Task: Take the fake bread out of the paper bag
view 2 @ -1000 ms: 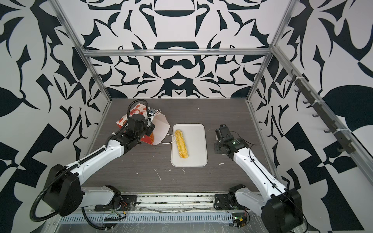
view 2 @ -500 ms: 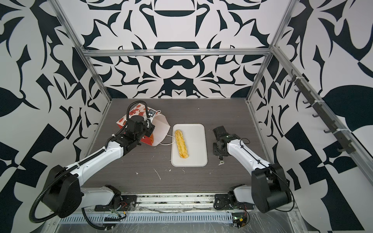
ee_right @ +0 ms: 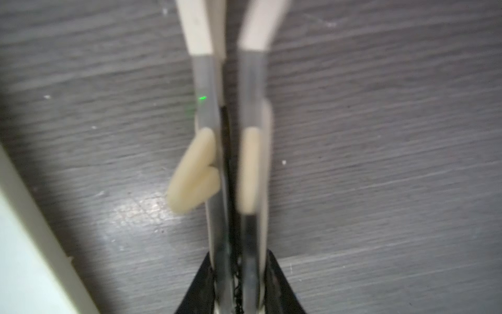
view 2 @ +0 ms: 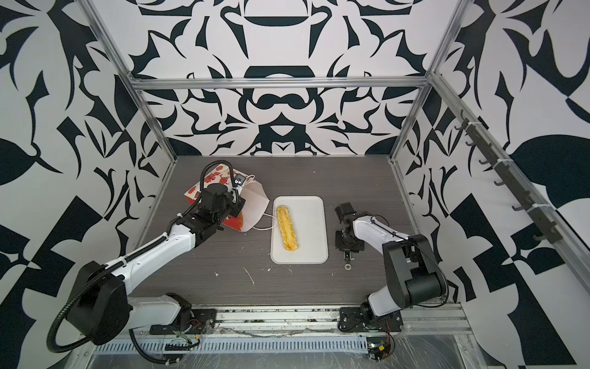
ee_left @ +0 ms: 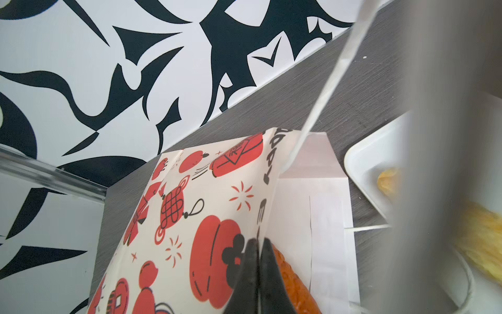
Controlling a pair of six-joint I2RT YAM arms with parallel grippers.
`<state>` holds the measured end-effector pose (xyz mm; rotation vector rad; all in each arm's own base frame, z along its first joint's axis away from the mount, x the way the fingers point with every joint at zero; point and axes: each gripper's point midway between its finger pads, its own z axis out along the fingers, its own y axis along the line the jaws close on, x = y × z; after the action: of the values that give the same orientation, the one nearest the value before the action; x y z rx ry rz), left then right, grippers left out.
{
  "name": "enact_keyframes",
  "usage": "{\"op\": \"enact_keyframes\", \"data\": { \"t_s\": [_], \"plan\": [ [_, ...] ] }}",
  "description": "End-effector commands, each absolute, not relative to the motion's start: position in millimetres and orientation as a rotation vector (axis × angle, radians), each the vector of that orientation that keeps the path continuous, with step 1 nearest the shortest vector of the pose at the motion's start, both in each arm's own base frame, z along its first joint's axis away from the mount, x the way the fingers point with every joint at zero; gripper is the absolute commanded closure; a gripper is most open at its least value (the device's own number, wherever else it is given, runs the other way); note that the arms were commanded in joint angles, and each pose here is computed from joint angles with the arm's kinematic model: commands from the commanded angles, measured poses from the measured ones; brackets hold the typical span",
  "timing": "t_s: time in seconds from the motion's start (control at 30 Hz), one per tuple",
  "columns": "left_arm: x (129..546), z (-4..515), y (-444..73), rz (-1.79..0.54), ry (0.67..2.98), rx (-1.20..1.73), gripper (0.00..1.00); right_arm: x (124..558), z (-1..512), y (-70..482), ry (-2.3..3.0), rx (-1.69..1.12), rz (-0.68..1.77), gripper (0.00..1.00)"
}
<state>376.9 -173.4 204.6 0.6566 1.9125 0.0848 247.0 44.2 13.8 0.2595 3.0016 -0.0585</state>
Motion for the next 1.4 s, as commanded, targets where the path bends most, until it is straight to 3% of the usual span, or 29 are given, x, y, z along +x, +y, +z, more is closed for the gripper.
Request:
{"op": "enact_keyframes", "data": {
  "t_s": [0.0, 0.23, 0.53, 0.6, 0.73, 0.97, 1.1, 1.37],
  "plan": [
    [377.1, 219.0, -178.3, 0.039, 1.861, 0.632, 1.00, 235.8, 0.2, 44.6, 3.063, 0.318, -0.031, 0.68],
    [378.2, 217.3, -178.5, 0.044, 1.864, 0.633, 1.00, 235.8, -3.6, 48.3, 3.062, 0.344, 0.003, 0.60],
    [379.2, 216.7, -177.8, 0.050, 1.866, 0.634, 1.00, 234.7, -8.6, 51.7, 3.080, 0.341, 0.030, 0.60],
    [379.2, 216.5, -178.4, 0.050, 1.866, 0.637, 1.00, 234.0, -11.2, 53.2, 3.090, 0.341, 0.037, 0.62],
    [379.3, 216.7, -178.2, 0.051, 1.868, 0.637, 1.00, 234.2, -10.7, 53.4, 3.086, 0.344, 0.044, 0.77],
    [379.7, 222.2, -176.8, 0.063, 1.862, 0.639, 1.00, 238.0, 13.9, 43.0, 3.033, 0.295, -0.032, 0.95],
    [380.0, 225.4, -177.6, 0.062, 1.861, 0.641, 1.00, 244.8, 52.1, 44.0, 2.952, 0.255, 0.001, 0.99],
    [381.7, 231.1, -179.5, 0.061, 1.861, 0.648, 1.00, 246.8, 156.1, 96.4, 2.765, -0.025, 0.419, 1.00]
  ]
}}
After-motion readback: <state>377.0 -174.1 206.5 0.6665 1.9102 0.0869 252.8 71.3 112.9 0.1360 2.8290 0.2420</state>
